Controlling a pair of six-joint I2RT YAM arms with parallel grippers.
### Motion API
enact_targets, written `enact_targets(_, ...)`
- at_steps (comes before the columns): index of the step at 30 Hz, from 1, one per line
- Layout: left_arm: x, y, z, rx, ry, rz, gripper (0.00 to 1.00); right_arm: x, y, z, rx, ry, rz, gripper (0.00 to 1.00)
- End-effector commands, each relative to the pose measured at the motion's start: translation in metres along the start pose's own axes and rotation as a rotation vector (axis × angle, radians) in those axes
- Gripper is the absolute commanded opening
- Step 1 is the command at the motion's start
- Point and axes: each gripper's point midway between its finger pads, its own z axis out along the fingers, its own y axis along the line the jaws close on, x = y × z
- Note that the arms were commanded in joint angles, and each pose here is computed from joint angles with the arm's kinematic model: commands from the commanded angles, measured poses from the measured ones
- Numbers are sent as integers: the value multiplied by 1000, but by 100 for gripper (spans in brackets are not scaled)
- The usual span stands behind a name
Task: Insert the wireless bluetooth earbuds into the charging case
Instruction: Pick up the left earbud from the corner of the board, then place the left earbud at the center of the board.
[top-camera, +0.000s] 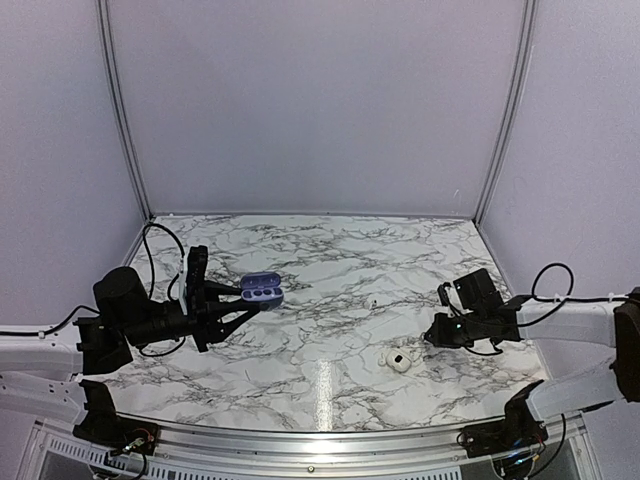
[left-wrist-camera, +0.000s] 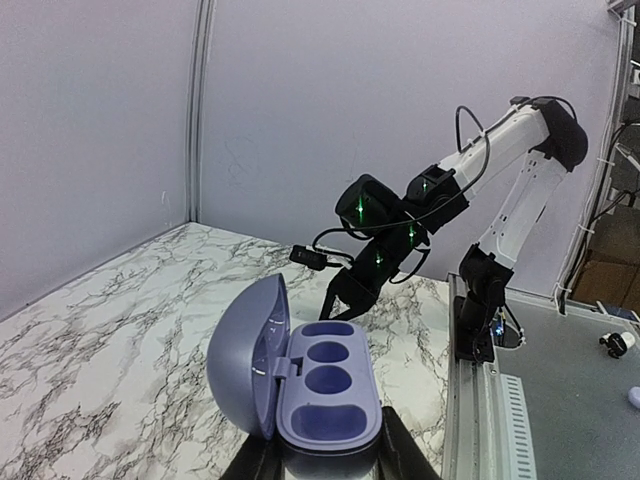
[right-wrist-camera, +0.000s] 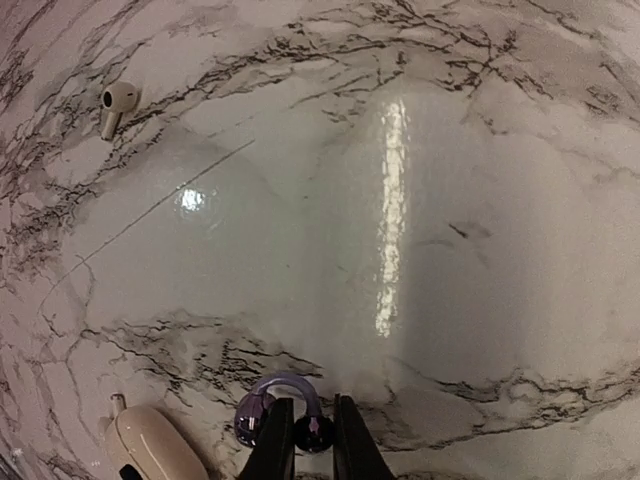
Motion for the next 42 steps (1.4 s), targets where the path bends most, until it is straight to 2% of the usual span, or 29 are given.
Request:
enact_targets(1,-15,2,0,-20,-39,-18,9,-40,43,-21,-95,-116,-42,3)
enact_targets(8,-10,7,-2,-37,-31,-59,9,-55,118,-13,-181,-117,-186,4)
enact_targets(17,-8,7,-3,-36,-30,-79,9,-8,185,27,-229,-34,-300,5)
enact_targets(25,-4,8,-3,-42,-21,-87,9,4,195,50,-202,-3,-330,9)
enact_targets(33,-4,8,-3,-41,-20,-79,9,-3,203,36,-231,-22,-319,27)
enact_targets(42,-5,7,-4,-39,-24,-82,9,-12,190,32,-241,-15,-324,26)
